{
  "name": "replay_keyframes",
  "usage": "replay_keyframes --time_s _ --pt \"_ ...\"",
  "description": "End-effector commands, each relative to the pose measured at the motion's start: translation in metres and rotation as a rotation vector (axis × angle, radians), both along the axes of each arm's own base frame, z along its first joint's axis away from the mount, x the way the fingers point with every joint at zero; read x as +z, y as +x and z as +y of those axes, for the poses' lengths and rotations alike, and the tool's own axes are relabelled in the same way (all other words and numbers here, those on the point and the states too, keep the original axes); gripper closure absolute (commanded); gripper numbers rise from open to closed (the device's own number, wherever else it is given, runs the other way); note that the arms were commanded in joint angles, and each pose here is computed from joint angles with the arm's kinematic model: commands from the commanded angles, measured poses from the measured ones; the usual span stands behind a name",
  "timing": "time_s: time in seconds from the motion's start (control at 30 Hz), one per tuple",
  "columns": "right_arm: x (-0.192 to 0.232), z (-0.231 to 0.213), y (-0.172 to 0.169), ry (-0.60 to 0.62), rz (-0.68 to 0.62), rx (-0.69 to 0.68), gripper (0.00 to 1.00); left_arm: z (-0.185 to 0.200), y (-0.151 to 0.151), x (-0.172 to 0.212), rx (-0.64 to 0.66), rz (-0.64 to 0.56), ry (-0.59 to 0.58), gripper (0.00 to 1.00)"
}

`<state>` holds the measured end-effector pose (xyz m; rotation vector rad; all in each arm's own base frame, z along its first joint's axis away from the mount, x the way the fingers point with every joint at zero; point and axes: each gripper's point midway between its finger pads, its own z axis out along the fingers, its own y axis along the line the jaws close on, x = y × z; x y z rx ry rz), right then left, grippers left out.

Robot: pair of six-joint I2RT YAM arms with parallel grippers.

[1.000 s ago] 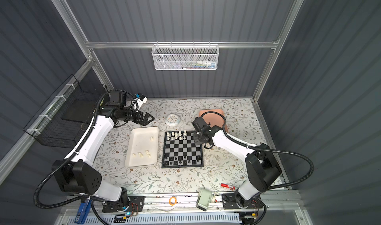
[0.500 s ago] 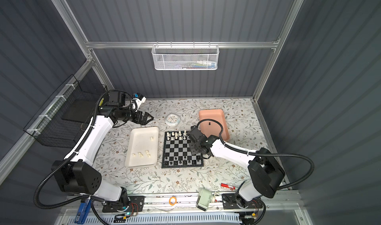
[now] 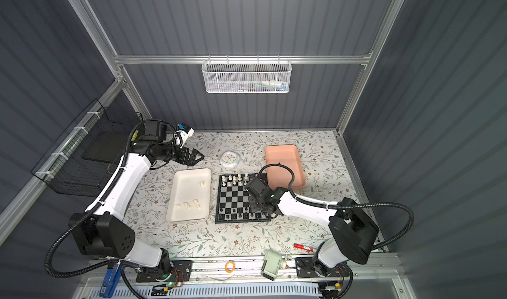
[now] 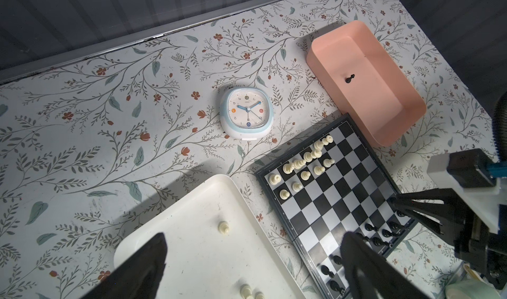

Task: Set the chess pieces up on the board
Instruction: 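Lower the pawn onto the square beside the last pawn and open the right gripper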

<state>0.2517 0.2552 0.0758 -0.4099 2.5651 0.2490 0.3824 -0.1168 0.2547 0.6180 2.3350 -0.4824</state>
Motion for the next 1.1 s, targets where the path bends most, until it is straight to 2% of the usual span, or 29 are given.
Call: replay_keyframes --time_s 0.0,1.07 --pt "-0.007 -0.003 -0.004 -0.004 0.003 -0.026 0.84 -0.001 0.001 0.005 -0.001 -0.009 -0.024 0.00" --pt "-0.035 -0.005 -0.014 -0.041 0.040 -0.037 0.83 0.000 0.001 0.002 0.002 -0.006 -0.022 0.01"
